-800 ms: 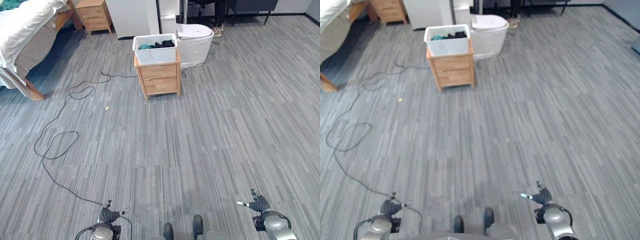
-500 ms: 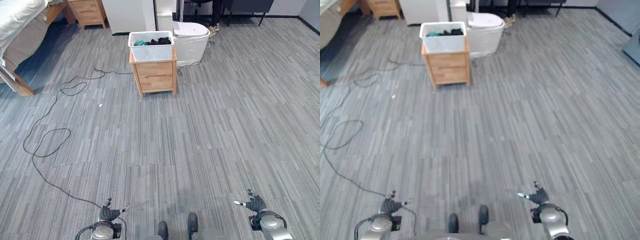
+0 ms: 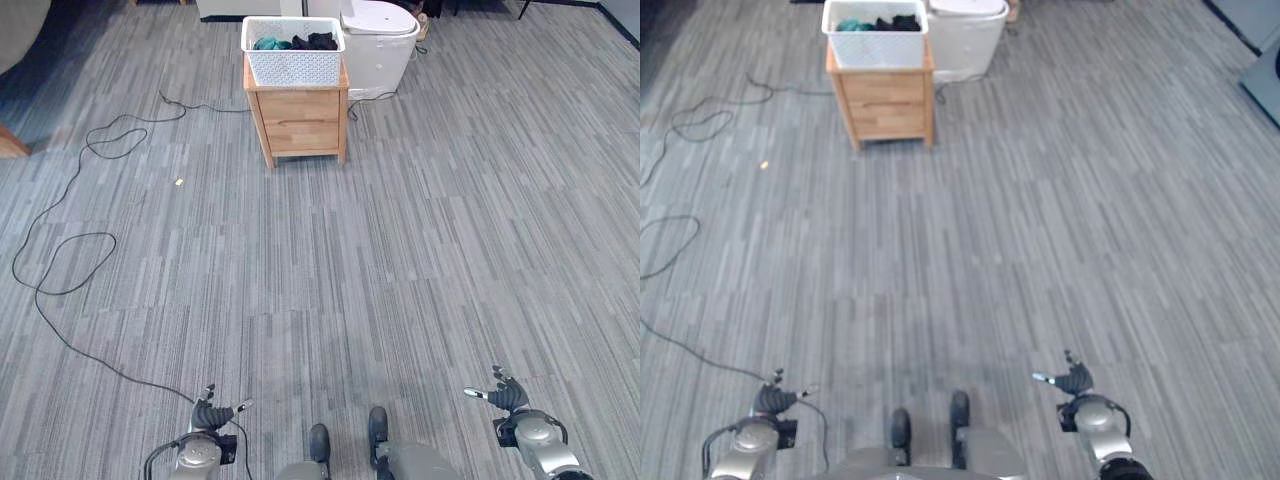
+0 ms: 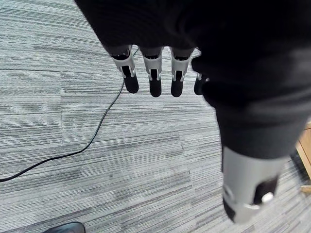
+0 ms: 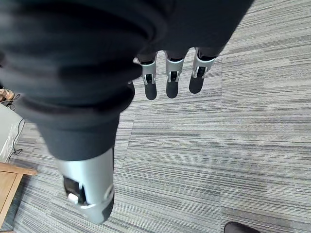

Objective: Grab the laundry basket,head to the washer,open it,put in the laundry and shut it.

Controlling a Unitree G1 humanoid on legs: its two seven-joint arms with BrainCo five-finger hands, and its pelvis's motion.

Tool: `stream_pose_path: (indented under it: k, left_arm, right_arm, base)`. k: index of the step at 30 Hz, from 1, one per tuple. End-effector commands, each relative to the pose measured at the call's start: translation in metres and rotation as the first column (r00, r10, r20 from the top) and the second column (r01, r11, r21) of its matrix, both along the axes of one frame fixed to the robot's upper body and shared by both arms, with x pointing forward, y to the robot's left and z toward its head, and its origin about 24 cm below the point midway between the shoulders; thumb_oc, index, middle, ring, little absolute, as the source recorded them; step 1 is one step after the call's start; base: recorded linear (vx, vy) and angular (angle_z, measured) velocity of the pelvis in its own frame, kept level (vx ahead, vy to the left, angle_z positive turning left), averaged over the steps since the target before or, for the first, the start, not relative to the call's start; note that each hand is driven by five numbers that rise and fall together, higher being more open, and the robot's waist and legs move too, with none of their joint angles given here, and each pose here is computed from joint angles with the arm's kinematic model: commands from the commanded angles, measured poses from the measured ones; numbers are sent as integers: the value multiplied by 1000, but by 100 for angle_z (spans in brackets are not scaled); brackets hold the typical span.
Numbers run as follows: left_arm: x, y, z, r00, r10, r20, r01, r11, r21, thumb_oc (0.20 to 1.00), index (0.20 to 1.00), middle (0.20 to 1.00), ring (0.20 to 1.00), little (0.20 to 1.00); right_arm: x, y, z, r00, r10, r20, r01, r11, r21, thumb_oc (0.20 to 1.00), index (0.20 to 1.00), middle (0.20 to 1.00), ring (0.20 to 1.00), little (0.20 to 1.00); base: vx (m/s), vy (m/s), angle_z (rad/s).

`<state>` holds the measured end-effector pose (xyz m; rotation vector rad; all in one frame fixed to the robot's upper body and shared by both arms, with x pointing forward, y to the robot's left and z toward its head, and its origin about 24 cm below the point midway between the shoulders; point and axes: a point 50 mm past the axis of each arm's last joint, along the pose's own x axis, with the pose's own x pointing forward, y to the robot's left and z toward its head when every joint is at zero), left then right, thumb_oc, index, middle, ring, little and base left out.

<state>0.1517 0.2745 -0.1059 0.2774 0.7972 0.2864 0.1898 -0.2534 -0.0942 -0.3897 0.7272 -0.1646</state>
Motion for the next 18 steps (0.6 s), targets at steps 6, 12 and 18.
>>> stream_pose_path:
  k: [6,12,18]
  left_arm:
    - [0,12,4,998,65,25,-65,998,2,1000,1000,1000,1000,1000]
    - [-4,-1,-3,1000,15,-8,-15,1000,-19,1000,1000,1000,1000,1000]
    - [5,-15,-5,999,-35,-4,34,999,-42,1000,1000,1000,1000,1000]
  right_arm:
    - [6,7,4,999,-5,45,4,1000,27,1000,1000,1000,1000,1000]
    - [-10,1,-5,1000,-21,-8,21,1000,11,1000,1000,1000,1000,1000]
    - [-3,-4,-1,1000,-26,6,26,1000,-7,1000,1000,1000,1000,1000]
  base:
    - [243,-41,13]
    - [344,-170,67]
    - [198,-114,14]
